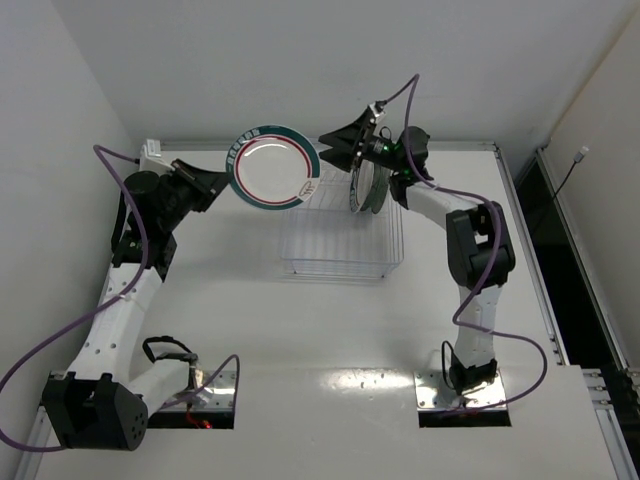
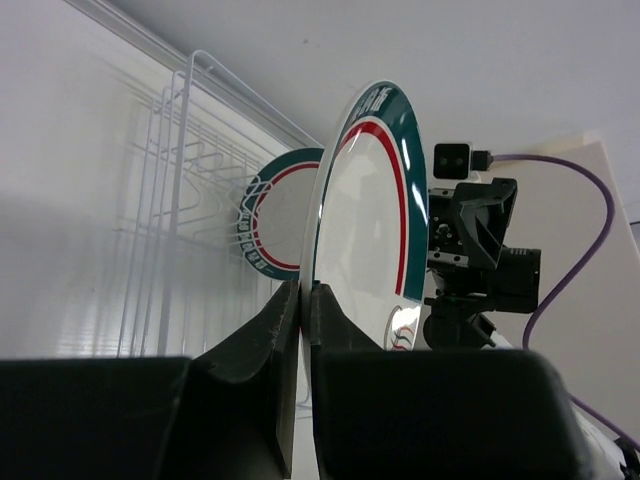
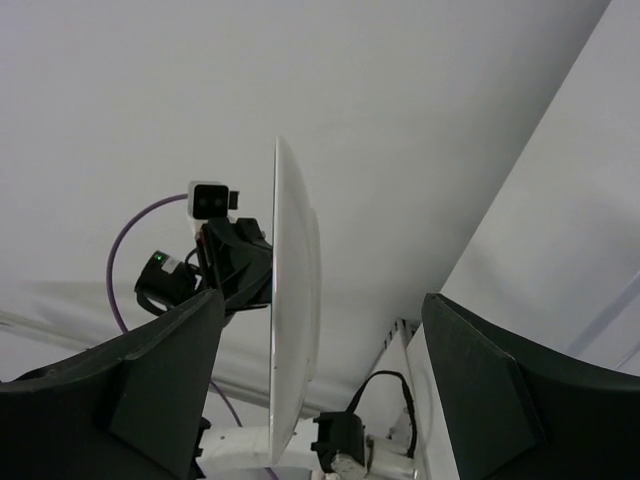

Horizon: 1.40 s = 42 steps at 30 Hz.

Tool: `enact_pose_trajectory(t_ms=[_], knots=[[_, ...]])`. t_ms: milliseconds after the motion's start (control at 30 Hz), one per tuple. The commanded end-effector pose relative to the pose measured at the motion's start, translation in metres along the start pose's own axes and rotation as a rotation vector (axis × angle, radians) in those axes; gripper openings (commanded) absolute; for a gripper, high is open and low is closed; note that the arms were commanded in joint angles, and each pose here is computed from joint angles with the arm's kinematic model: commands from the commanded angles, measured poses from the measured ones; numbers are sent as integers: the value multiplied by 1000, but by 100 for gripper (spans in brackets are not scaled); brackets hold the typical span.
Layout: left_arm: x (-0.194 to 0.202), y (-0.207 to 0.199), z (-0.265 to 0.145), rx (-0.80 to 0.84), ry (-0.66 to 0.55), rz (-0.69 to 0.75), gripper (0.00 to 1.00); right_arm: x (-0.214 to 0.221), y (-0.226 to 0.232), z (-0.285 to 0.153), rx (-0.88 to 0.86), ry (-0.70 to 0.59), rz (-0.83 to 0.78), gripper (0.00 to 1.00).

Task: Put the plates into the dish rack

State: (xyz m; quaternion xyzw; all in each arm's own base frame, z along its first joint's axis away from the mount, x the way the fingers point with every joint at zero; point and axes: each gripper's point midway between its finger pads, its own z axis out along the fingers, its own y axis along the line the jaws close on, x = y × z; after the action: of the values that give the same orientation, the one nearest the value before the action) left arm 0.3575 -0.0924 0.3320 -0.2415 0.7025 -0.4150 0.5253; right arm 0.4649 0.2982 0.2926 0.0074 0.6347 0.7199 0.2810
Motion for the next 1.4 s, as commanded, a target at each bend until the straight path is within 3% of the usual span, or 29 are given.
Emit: enact_pose_trajectory(t_ms=[0,233,367,400,467,500,533,600,667,700,733,767,800,833,1000,1200,1367], knots=[[-29,-43,-12,114,-87,42,0,6,46,16,-110,41,-140,77],[-30,-45,-12,121,-92,36,0,36,53,52,-155,160,-152,73],[-28,-43,-10,119,-79,34,0,45,58,65,-179,204,-159,43],[-25,-40,-9,112,-74,31,0,45,52,65,-168,206,-145,24],[-25,-39,-9,112,-74,31,0,48,44,64,-153,209,-127,12],[-25,-39,-9,112,-75,41,0,44,46,59,-148,200,-130,0],[-23,-38,-9,110,-61,39,3,40,44,54,-132,181,-129,0],[-19,-27,-6,80,-39,53,28,35,33,47,-77,155,-112,0],[-9,-9,-1,23,1,38,58,23,42,41,-32,101,-198,0],[-9,4,-1,-19,-2,38,75,20,21,32,102,93,-138,0],[-6,10,-2,-46,4,38,80,7,13,29,218,23,-171,0],[-1,21,-3,-88,25,53,82,-6,22,19,319,2,-386,0],[2,32,-4,-117,36,59,84,-28,36,13,421,-47,-478,0],[4,46,-6,-164,43,73,86,-42,23,-10,668,-95,-560,0],[4,76,-13,-235,39,137,86,-67,-8,-79,1108,-218,-626,0],[9,105,-14,-317,61,238,86,-94,-15,-117,1500,-325,-759,0],[23,135,-18,-370,61,282,86,-101,-20,-107,1568,-355,-800,0]])
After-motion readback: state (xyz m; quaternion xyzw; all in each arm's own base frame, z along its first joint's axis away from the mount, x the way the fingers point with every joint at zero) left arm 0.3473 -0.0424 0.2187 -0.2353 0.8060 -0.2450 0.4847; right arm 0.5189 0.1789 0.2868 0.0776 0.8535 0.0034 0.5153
